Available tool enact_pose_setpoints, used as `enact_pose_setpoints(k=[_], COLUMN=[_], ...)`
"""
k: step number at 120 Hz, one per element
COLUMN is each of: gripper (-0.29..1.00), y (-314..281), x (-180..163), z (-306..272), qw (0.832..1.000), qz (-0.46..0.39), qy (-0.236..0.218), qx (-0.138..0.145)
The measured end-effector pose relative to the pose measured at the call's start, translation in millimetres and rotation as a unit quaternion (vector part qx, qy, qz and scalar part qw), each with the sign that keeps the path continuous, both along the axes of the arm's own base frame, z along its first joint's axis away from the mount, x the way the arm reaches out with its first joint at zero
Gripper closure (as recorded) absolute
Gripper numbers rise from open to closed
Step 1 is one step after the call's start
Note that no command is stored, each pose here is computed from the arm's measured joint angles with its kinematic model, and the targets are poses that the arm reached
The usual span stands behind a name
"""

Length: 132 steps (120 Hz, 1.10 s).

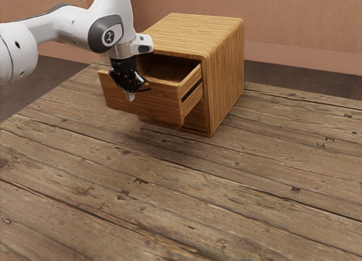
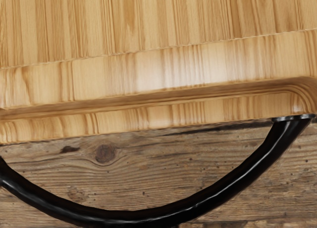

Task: Push the drawer handle with one arm to close the drawer

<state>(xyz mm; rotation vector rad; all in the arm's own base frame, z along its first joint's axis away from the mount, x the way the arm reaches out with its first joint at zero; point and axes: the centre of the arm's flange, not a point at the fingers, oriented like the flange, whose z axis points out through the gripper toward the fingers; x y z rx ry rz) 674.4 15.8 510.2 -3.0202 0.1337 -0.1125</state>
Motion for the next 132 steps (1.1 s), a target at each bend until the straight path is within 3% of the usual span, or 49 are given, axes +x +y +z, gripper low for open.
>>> enact_pose_setpoints(k=[87, 132], gripper=[0.79, 0.79], y=[8.1, -3.7], x=[52.0, 81.4], z=[3.6, -3.4], qw=[0.991, 0.984], qz=[-0.032, -0.047], qy=[-0.131, -0.171], qx=[0.023, 0.018])
